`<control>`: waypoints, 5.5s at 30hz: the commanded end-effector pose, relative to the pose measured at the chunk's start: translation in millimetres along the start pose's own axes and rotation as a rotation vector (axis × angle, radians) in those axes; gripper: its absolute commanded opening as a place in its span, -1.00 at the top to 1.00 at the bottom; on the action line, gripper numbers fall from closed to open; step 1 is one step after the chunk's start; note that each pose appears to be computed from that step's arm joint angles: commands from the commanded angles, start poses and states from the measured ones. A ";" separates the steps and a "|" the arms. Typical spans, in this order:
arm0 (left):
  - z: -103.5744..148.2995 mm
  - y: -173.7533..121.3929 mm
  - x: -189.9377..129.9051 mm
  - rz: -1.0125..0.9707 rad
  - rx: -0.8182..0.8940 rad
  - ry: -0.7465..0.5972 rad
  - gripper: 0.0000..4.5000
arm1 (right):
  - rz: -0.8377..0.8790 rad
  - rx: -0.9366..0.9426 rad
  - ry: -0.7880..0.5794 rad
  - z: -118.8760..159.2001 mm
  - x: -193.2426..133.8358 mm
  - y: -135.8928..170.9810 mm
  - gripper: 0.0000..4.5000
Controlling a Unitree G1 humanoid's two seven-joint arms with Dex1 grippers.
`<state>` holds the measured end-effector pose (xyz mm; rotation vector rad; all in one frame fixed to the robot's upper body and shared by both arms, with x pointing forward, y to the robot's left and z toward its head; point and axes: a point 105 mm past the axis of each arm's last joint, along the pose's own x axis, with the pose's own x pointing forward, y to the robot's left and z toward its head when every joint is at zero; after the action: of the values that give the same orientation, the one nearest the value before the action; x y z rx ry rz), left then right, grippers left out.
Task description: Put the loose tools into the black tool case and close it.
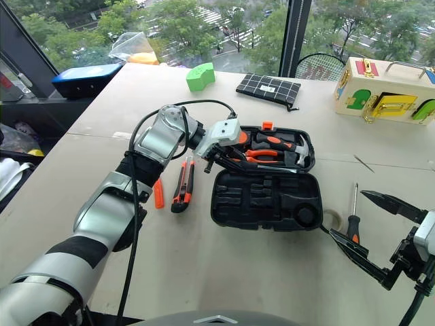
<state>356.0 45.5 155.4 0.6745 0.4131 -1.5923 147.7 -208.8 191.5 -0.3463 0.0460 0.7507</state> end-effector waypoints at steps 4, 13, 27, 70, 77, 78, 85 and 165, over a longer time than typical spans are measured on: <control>-6.3 -5.9 2.7 0.026 -0.061 0.025 0.63 | -0.003 -0.046 -0.009 7.2 0.0 -1.3 -1.00; -18.3 -5.8 20.8 0.043 -0.092 0.053 0.63 | -0.001 -0.055 -0.008 8.2 0.0 -3.2 -1.00; -21.5 5.2 11.4 0.112 -0.045 0.063 -0.31 | -0.006 -0.052 -0.006 7.5 0.4 -1.3 -1.00; -8.7 4.8 15.2 0.226 -0.192 -0.274 0.98 | 0.001 -0.056 -0.011 2.7 8.2 -1.4 -1.00; -4.6 15.0 15.6 0.312 -0.247 -0.344 0.98 | 0.007 -0.060 -0.017 2.4 10.8 -5.0 -1.00; -7.8 13.6 19.4 0.311 -0.250 -0.330 0.98 | 0.008 -0.061 -0.017 2.5 11.2 -5.5 -1.00; -52.9 -5.9 54.5 0.272 -0.171 -0.113 0.98 | 0.016 -0.062 -0.016 3.0 12.9 -5.1 -1.00; 5.9 -179.3 -61.5 0.120 -0.247 -0.647 -1.00 | -0.228 0.298 0.650 -76.8 16.3 -69.1 -0.46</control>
<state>188.0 121.5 170.6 -0.0400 0.0971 -1.4613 216.5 -267.4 126.8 -0.2697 0.7357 0.4156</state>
